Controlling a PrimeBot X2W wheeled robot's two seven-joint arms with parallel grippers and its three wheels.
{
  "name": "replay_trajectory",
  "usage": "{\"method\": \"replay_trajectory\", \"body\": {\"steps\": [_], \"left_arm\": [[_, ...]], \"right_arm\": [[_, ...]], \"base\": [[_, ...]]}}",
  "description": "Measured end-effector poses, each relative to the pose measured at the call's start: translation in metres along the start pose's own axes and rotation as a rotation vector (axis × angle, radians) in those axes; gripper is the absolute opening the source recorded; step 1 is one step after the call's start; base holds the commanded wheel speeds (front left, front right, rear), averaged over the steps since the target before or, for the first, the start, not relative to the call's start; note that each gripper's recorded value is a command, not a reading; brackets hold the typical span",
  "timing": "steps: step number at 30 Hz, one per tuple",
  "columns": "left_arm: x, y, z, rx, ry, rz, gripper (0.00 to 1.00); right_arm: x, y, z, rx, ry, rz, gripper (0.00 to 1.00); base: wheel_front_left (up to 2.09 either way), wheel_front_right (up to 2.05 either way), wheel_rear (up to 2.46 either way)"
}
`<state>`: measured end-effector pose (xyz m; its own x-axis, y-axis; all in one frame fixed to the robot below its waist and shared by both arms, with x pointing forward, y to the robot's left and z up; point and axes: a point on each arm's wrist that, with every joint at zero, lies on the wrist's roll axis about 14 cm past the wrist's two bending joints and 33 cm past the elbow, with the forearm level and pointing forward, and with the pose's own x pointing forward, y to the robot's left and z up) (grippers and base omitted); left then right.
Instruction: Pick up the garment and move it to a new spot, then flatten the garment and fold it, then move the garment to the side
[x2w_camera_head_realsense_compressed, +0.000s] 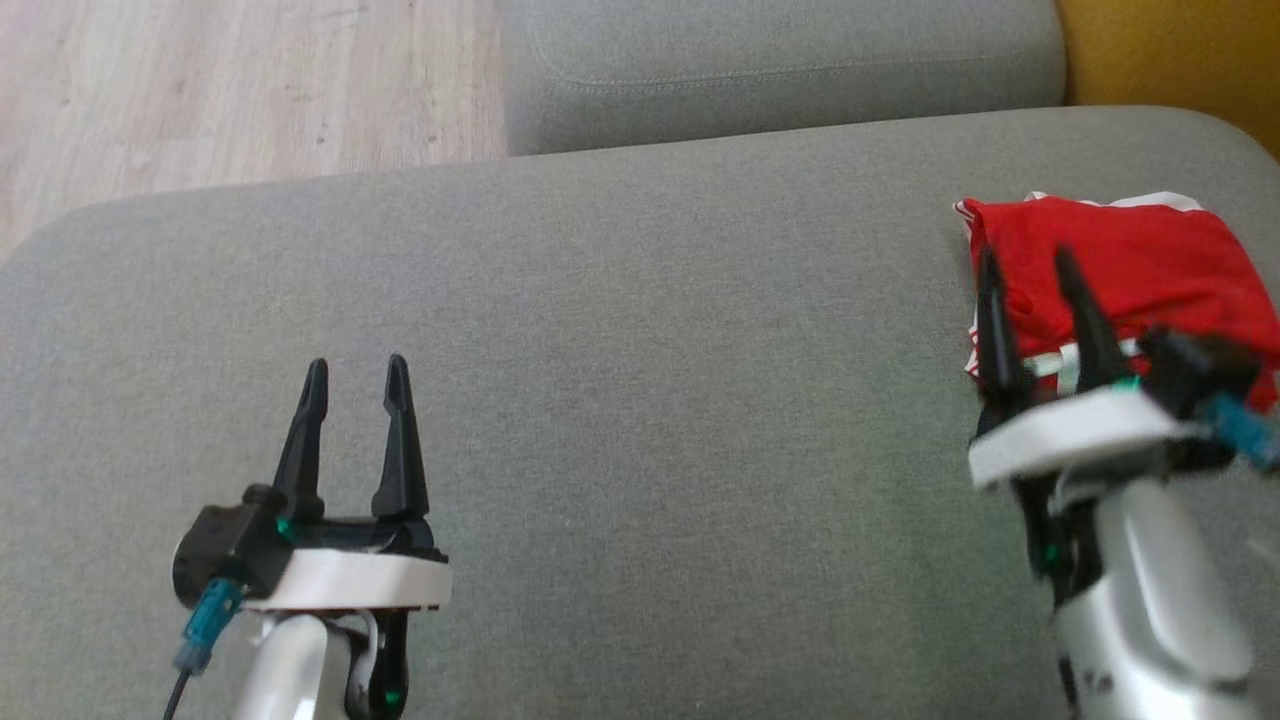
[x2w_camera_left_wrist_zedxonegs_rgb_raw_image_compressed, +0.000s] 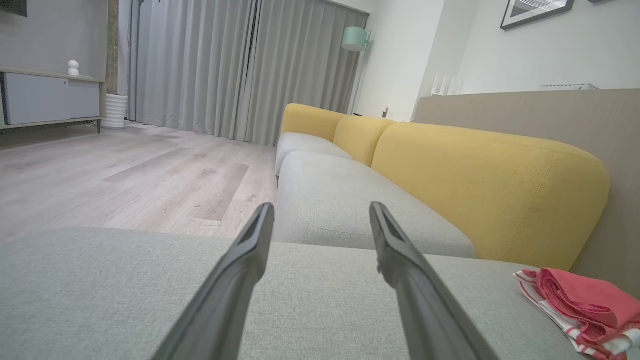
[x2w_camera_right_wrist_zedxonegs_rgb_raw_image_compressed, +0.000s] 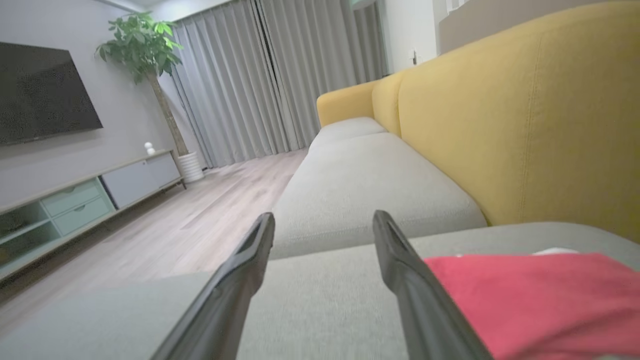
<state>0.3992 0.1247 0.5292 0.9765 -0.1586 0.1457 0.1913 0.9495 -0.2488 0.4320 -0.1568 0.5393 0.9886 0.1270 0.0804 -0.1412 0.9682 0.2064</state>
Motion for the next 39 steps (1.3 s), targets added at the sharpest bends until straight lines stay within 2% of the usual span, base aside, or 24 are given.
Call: {"method": "replay_trajectory", "body": {"steps": [8,39], "left_arm": [[-0.015,0.004,-0.021,-0.055,0.066,0.03,1.0],[-0.016,0.011,-0.01,-0.068,0.029,0.073,1.0]], "right_arm": [[-0.03,0.002,-0.048,0.051,0.087,-0.014,1.0],[-0.037,0.009,-0.058,0.035,0.104,0.009,1.0]], "base": [[0.0,0.0,0.0],[0.0,0.0,0.0]]}}
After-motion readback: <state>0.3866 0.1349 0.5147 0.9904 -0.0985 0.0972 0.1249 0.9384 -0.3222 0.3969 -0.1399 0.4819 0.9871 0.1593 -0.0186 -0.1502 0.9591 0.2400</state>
